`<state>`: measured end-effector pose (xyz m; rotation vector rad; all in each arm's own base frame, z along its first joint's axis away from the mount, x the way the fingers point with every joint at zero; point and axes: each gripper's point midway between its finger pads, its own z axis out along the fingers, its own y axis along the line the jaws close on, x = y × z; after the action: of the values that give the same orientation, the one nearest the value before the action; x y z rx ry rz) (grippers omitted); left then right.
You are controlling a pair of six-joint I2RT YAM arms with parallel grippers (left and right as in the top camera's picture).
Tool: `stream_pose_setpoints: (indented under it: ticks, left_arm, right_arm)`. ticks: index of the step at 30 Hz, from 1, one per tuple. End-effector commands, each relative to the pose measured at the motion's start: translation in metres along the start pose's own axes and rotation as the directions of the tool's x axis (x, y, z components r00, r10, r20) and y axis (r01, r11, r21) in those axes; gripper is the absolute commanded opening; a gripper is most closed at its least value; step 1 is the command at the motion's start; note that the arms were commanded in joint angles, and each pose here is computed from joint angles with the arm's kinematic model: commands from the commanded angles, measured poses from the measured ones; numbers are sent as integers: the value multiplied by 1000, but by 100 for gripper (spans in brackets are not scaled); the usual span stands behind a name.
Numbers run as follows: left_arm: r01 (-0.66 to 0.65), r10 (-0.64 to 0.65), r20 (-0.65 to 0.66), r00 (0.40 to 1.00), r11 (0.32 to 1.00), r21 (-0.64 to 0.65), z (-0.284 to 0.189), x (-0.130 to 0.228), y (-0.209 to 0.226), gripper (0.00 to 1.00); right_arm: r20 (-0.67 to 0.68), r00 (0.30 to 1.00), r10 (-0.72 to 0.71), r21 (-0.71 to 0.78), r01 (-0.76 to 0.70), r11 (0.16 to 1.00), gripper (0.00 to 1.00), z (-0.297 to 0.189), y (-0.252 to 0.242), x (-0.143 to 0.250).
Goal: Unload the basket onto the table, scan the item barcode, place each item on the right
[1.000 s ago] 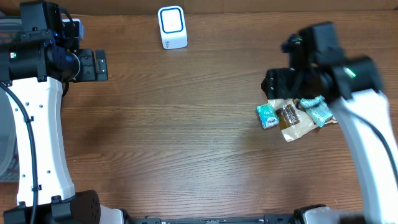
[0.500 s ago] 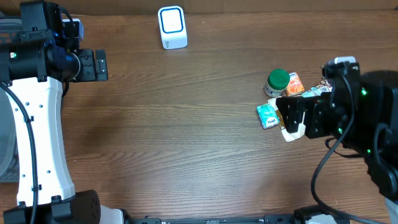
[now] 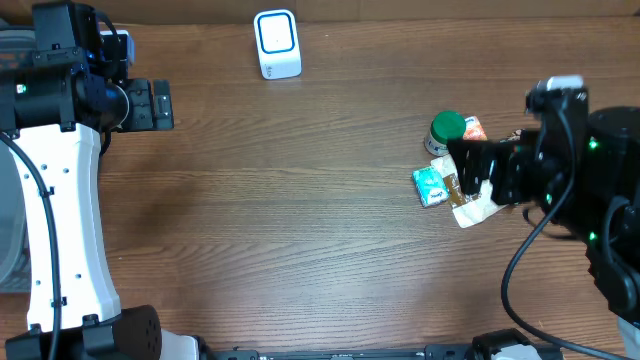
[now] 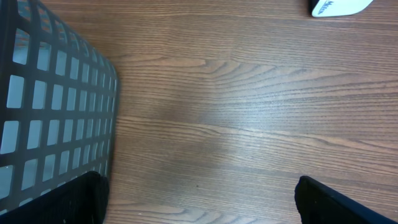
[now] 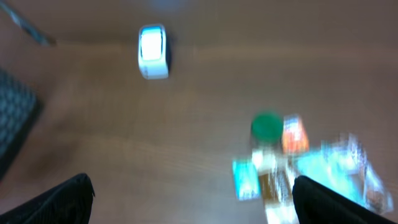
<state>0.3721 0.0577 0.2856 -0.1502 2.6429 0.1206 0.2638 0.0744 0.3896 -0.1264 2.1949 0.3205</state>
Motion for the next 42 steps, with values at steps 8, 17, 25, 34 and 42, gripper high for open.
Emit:
stream_pose_setpoints:
  ticks: [8,17,25,34,42]
  left_arm:
    - [-21,21,-3,1000,1000,-5,2,0,-1,100]
    - [-21,21,-3,1000,1000,-5,2,0,-1,100]
    - [-22,22,-3,1000,1000,-5,2,0,-1,99]
    - [-21,21,-3,1000,1000,-5,2,0,-1,100]
    - [-21,21,-3,1000,1000,-5,2,0,-1,100]
  right_arm:
    - [316,947,-47,29,40,999,100,28,-19,7]
    - [587,807,-63,17,66,998,100,42,-32,61]
    - [687,724,-67,11,82,997,100,52,-40,106]
    - [676,734,-67,12,80,997,100,68,-45,131]
    - [678,732,-63,7,79,997,100,77,-48,151]
